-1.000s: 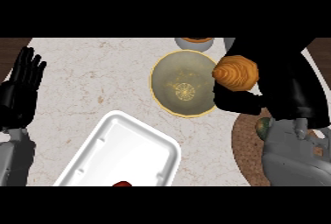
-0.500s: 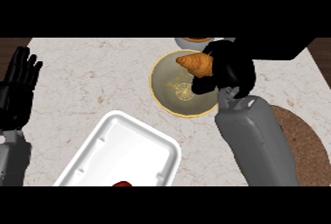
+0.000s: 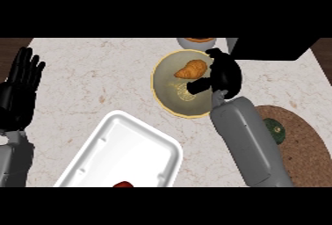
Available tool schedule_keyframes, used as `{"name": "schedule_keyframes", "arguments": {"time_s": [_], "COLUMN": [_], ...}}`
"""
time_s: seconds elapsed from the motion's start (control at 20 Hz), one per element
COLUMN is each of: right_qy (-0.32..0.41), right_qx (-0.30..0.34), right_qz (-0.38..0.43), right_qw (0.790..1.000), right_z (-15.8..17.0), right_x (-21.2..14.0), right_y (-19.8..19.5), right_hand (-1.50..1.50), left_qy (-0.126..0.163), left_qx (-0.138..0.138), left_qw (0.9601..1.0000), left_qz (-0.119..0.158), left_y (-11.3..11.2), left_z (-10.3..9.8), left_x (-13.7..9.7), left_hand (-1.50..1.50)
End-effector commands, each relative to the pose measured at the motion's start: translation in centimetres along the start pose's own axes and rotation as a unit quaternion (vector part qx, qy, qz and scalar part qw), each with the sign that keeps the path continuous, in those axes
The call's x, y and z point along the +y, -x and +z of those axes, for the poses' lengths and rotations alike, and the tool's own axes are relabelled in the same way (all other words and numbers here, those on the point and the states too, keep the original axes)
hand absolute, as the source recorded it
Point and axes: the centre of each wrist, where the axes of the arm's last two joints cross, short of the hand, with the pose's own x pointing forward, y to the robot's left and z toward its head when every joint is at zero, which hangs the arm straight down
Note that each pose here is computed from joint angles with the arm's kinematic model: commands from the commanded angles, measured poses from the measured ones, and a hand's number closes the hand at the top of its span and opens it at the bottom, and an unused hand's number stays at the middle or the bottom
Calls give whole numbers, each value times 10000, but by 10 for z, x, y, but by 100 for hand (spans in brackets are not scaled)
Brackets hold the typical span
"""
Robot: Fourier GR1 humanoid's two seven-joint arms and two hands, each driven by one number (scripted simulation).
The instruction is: Pick the croissant from the placemat and place it in the bowl
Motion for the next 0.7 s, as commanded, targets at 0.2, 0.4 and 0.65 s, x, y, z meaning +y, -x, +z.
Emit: {"name": "schedule_keyframes", "arguments": {"time_s": [0.2,0.4,0.65], "right_qy": [1052,1869,2417], "right_qx": [-489,-478,-174], "right_qz": [-1438,-1897,-2224], "right_qw": [9828,9627,9444], "right_z": [-13,-15,-12], "right_x": [10,-9,-33], "right_y": [15,22,70], "right_hand": [-150,-150,-150], "left_qy": [-109,-138,-45], "left_qx": [-112,41,-1], "left_qw": [9998,9999,10000], "left_qz": [-75,17,-54], "left_y": [1,-5,4], "left_z": [0,-3,16], "left_x": [-8,14,16], "left_hand": [0,0,0]}}
